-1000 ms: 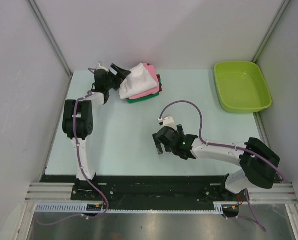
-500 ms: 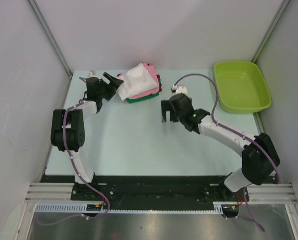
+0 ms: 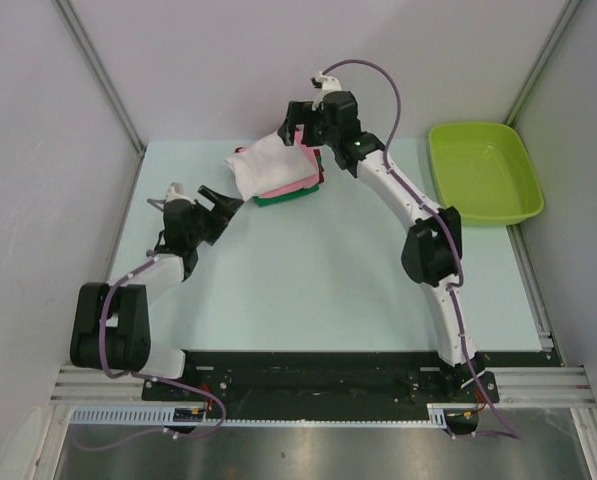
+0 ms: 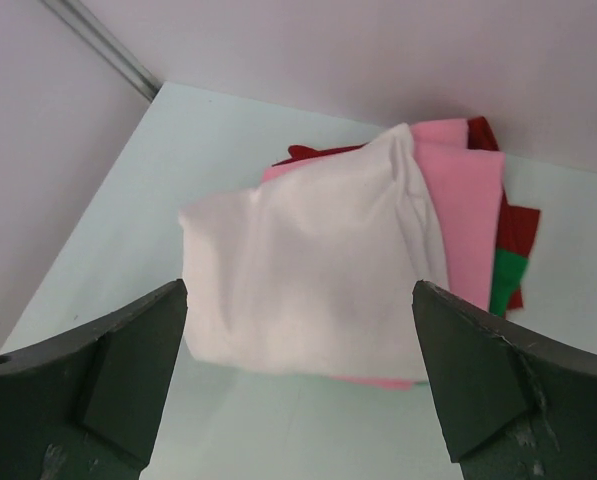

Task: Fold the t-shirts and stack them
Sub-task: Neatly place the folded tshirt to the corner

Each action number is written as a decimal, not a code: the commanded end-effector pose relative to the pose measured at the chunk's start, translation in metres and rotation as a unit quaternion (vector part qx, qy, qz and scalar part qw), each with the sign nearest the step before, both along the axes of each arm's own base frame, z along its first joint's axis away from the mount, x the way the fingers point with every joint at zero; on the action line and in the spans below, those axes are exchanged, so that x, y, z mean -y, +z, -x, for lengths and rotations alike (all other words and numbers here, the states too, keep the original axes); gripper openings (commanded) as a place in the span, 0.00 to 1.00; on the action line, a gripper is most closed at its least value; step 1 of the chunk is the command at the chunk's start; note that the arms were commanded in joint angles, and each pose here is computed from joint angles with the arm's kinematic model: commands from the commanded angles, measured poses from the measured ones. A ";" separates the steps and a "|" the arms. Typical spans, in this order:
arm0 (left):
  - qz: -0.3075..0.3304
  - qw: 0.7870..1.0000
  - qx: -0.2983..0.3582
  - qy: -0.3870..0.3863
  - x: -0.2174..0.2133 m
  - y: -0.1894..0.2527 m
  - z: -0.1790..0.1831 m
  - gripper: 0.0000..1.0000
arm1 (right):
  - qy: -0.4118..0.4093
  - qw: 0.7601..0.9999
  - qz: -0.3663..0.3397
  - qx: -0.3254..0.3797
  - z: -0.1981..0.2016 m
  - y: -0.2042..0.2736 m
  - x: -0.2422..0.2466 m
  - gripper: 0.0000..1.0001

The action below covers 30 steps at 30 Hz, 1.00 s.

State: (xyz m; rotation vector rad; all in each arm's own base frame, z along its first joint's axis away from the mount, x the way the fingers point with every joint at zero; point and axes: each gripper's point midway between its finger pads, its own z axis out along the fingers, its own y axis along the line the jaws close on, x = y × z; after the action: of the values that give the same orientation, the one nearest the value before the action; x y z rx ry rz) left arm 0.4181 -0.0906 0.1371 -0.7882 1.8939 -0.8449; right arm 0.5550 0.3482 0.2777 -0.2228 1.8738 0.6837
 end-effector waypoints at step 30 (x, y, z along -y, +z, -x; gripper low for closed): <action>0.013 0.988 0.103 -0.113 0.049 0.040 0.079 1.00 | 0.022 0.994 -0.082 0.066 -0.087 -0.096 -0.052 1.00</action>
State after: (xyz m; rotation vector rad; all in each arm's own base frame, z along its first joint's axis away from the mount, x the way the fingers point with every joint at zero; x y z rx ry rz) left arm 0.3402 -0.1358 0.1614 -0.5614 1.8550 -1.0380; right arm 0.6272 0.4030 0.1570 -0.2430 1.7852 0.8203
